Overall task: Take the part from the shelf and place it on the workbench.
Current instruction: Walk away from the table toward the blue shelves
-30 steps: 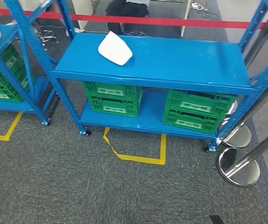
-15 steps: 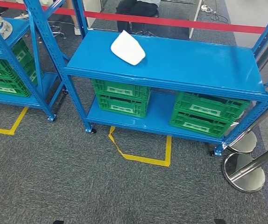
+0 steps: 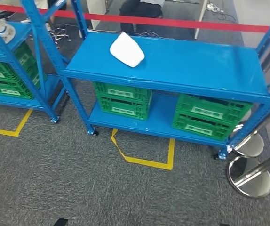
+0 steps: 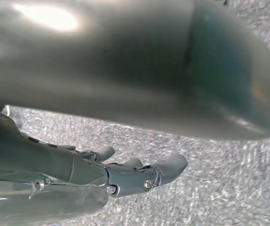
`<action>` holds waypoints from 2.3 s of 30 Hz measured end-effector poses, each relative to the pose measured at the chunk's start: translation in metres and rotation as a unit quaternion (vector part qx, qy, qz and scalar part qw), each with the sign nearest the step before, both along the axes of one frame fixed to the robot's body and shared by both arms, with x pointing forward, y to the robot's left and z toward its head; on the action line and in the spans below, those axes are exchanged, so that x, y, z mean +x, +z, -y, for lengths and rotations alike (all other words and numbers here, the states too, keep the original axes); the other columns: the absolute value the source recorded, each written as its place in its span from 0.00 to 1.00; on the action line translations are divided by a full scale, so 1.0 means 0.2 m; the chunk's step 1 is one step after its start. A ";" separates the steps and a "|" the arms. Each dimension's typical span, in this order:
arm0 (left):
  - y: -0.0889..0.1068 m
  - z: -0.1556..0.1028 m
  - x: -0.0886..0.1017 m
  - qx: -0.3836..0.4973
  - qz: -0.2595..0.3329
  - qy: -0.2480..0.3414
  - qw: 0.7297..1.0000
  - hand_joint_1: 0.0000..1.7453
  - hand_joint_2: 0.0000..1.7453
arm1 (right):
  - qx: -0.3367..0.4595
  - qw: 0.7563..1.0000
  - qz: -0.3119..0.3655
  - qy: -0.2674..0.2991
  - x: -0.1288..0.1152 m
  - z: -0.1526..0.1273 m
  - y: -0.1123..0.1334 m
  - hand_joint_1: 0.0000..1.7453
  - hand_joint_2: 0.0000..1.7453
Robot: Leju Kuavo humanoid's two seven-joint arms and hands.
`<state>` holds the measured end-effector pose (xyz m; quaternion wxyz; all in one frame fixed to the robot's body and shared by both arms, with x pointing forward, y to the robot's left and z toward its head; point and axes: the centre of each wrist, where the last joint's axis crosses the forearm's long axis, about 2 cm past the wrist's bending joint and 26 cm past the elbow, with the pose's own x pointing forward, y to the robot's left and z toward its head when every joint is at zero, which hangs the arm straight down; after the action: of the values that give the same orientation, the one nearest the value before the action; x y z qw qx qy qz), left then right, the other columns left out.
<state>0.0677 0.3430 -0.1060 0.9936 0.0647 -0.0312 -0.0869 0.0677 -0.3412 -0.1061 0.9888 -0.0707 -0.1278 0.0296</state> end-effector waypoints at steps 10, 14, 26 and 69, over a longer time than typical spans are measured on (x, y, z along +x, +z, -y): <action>0.00 0.00 -0.01 0.000 -0.001 0.000 1.000 0.00 0.00 | 0.000 1.000 0.000 0.000 0.00 0.00 0.00 0.00 0.00; 0.00 -0.01 0.00 0.002 0.001 0.000 1.000 0.00 0.00 | 0.004 1.000 0.001 0.001 0.00 -0.01 0.00 0.00 0.00; 0.00 0.00 0.00 0.000 -0.001 -0.004 1.000 0.00 0.00 | 0.002 1.000 0.001 -0.001 0.00 0.00 0.00 0.00 0.00; 0.00 0.01 0.00 0.010 0.030 -0.234 0.972 0.00 0.00 | -0.007 0.998 -0.020 0.066 0.00 0.00 0.00 0.00 0.00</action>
<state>0.0674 0.3414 -0.1061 0.9437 0.0682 -0.0746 -0.3149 0.0678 -0.3419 -0.1060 0.9866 -0.0682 -0.1120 0.0969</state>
